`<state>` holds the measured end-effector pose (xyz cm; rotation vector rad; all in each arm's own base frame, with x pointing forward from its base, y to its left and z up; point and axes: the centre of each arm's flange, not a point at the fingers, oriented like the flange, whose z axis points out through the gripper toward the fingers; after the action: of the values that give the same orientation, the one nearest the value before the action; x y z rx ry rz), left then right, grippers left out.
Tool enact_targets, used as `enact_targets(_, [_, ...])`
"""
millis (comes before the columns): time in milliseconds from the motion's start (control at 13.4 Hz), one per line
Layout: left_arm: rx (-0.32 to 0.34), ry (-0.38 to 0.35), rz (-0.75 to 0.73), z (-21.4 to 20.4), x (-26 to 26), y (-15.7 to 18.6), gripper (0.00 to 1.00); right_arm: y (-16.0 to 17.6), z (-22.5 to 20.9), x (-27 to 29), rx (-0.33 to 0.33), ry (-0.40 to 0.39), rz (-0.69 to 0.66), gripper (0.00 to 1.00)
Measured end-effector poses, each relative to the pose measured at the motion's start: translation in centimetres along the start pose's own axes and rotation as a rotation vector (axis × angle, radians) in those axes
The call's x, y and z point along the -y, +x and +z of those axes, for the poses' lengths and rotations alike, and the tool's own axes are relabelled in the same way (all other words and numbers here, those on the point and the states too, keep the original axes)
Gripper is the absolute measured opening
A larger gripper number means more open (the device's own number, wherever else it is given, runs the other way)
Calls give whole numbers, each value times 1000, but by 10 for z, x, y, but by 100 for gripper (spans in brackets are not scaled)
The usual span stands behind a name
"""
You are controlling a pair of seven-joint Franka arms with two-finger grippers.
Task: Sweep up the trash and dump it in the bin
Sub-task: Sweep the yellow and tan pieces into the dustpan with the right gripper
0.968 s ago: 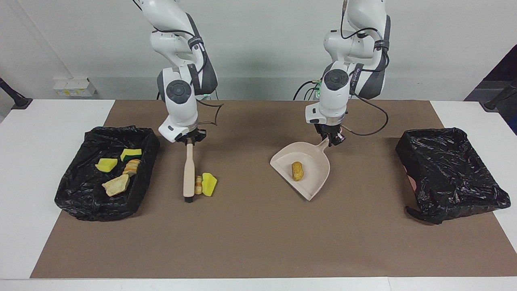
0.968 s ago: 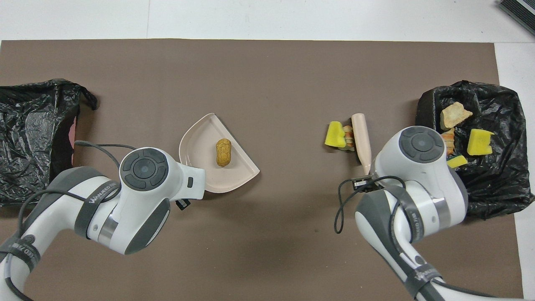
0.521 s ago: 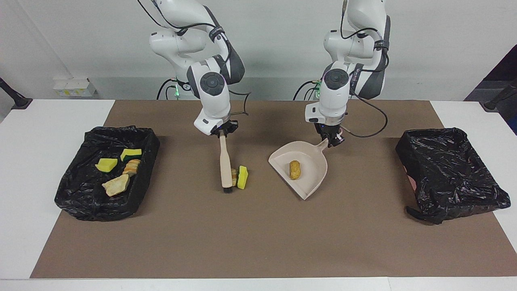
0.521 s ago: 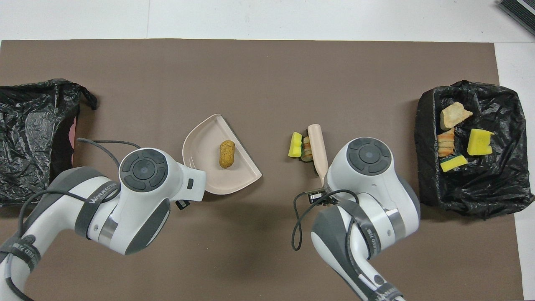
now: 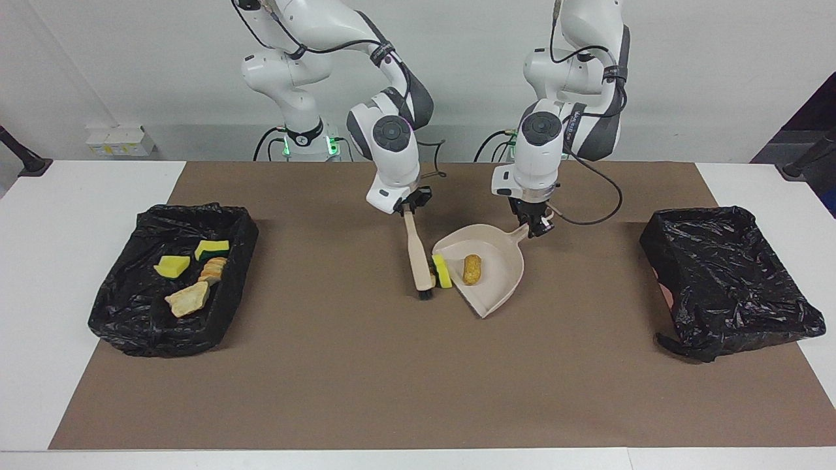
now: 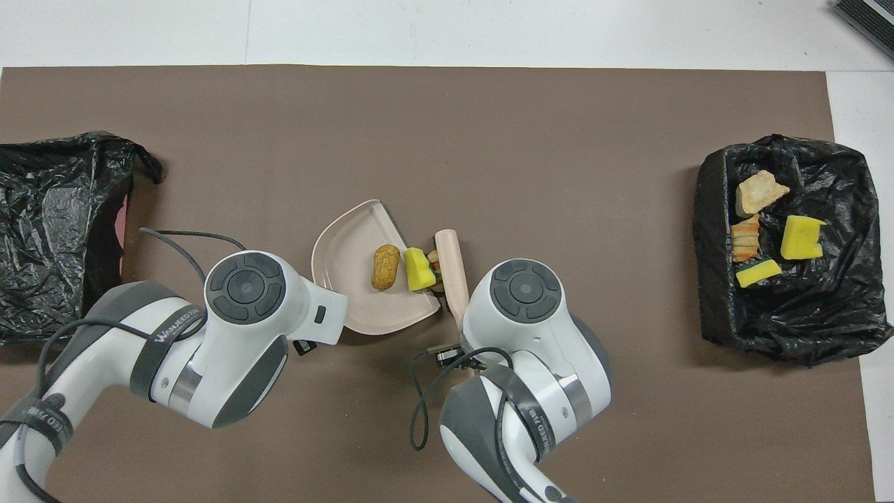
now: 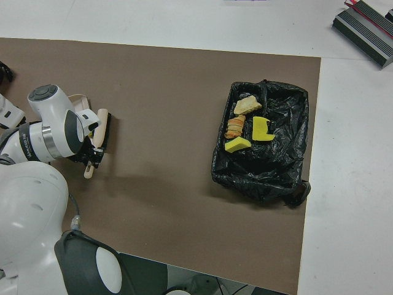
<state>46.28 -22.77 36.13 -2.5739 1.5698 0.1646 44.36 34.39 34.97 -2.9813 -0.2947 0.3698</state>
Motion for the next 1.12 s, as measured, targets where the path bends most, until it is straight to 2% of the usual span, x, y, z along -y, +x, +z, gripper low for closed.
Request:
enact_targets(298, [-7, -18, -25, 1, 0, -1, 31, -15, 1, 38, 6, 28, -27, 26])
enact_targets(521, [-21, -39, -89, 1, -1, 0, 31, -23, -1, 63, -21, 38, -49, 26])
enact_targets(745, [-44, -86, -164, 1, -1, 0, 31, -24, -5, 67, -32, 43, -39, 26])
enact_targets(1117, [-55, -92, -266, 2, 14, -11, 31, -31, -35, 70, -84, 59, -42, 26])
